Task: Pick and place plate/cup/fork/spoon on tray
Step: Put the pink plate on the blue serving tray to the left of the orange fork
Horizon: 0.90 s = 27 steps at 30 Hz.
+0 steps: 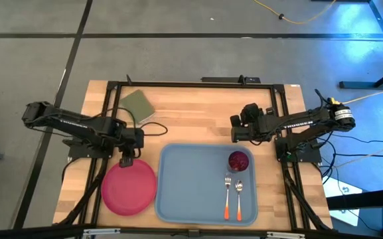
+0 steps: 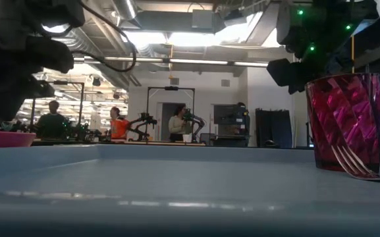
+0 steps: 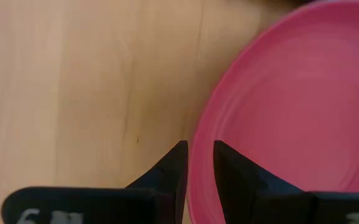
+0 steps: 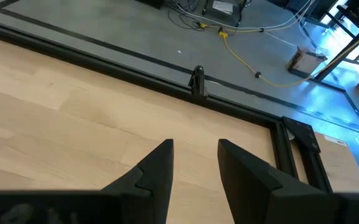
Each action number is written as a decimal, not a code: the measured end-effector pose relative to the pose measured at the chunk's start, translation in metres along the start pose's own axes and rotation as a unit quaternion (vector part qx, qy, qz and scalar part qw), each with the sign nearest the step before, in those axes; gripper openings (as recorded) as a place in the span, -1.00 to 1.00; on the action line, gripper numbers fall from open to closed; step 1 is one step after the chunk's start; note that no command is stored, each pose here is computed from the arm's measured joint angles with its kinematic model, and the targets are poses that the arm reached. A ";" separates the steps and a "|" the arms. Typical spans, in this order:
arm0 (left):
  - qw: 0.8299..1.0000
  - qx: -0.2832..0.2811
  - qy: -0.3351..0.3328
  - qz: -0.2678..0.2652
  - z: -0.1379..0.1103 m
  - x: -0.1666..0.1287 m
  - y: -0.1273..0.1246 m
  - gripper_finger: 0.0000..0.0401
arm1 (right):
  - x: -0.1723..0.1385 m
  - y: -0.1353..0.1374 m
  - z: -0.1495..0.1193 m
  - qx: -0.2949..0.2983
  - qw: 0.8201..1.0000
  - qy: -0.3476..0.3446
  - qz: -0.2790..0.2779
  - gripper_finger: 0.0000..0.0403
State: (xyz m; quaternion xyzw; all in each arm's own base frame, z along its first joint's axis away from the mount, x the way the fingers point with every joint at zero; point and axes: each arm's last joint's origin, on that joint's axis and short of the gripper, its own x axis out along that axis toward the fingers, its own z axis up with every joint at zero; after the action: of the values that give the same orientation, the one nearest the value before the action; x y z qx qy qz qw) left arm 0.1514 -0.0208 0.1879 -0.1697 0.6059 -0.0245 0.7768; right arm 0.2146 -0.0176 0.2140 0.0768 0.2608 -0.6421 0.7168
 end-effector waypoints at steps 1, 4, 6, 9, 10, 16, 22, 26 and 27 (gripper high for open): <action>1.000 0.004 0.006 0.004 0.000 0.002 -0.001 -0.66 | 0.000 0.000 0.000 0.000 1.000 0.000 0.000 -0.35; 0.999 0.018 0.024 0.019 0.000 0.009 -0.004 -0.66 | 0.000 0.000 0.000 0.001 1.000 0.000 0.000 -0.35; 0.999 0.025 0.033 0.029 0.000 0.013 -0.006 -0.66 | 0.000 0.000 0.000 0.001 1.000 0.000 0.000 -0.35; 0.997 0.031 0.046 0.046 0.000 0.018 -0.008 -0.66 | 0.000 0.000 0.000 0.002 1.000 0.001 0.000 -0.35; 0.997 0.032 0.052 0.049 0.000 0.020 -0.009 -0.66 | 0.000 0.000 0.000 0.002 1.000 0.002 0.001 -0.35; 0.995 0.033 0.081 0.056 0.000 0.031 -0.013 -0.66 | 0.000 0.000 0.000 0.000 1.000 0.004 0.001 -0.35; 0.993 0.045 0.091 0.057 0.002 0.042 -0.018 -0.66 | 0.000 0.000 0.000 0.000 1.000 0.004 0.001 -0.35; 0.995 0.054 0.071 0.054 0.008 0.048 -0.021 -0.66 | 0.000 0.000 0.000 0.000 1.000 0.005 0.001 -0.35; 0.995 0.052 0.067 0.057 0.009 0.049 -0.021 -0.66 | 0.000 0.000 0.000 0.000 1.000 0.006 0.001 -0.35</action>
State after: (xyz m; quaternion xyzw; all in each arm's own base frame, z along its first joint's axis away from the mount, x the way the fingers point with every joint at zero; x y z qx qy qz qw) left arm 0.1762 -0.0503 0.1497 -0.0917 0.6630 -0.0228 0.7426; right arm 0.2145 -0.0174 0.2136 0.0809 0.2655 -0.6405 0.7161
